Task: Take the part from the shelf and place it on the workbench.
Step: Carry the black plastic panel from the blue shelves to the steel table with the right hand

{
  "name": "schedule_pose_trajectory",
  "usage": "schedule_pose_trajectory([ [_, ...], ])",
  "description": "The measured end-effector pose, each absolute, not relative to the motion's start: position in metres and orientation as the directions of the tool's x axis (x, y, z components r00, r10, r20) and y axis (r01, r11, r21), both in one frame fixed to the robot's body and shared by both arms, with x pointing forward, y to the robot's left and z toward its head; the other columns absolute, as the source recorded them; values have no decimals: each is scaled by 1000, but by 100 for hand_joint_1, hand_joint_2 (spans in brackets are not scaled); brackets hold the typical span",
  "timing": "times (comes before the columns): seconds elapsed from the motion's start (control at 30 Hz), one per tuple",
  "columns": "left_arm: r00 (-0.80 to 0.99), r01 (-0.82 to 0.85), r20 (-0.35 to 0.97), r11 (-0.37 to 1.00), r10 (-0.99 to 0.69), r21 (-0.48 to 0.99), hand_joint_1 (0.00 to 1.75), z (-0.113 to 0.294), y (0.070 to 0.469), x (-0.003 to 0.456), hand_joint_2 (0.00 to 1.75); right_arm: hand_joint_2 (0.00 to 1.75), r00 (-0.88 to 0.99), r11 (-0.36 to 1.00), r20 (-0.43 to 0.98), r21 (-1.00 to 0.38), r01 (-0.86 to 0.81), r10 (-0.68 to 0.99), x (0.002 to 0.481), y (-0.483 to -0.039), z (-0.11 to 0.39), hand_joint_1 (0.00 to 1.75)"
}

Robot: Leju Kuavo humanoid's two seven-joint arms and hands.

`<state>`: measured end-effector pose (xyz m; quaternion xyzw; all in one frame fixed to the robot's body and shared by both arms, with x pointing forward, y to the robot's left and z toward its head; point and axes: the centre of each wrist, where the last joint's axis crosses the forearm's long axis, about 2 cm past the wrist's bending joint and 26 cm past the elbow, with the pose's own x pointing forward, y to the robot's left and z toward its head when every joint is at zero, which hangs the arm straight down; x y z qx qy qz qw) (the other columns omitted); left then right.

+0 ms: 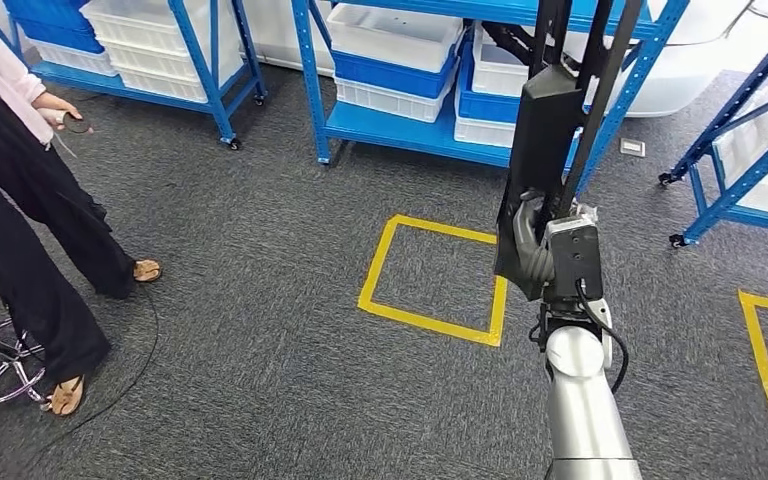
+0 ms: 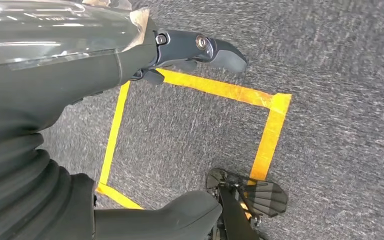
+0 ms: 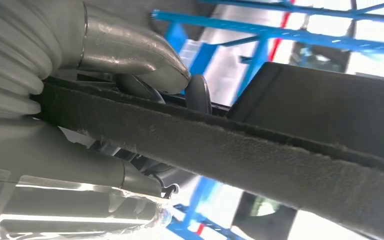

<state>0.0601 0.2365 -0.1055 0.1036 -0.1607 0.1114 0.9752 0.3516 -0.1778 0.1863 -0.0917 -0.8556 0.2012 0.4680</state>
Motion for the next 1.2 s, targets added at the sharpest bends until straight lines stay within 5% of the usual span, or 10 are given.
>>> schedule_pose_trajectory([
  [0.77,930,-268,303,947,206,177,0,-105,234,61,175,175,-781,942,590,-337,-7,205,384,-137,370,175],
  [1.2,933,-255,303,951,195,174,0,-105,233,59,175,175,-830,935,530,-353,-30,174,371,-107,416,175],
])
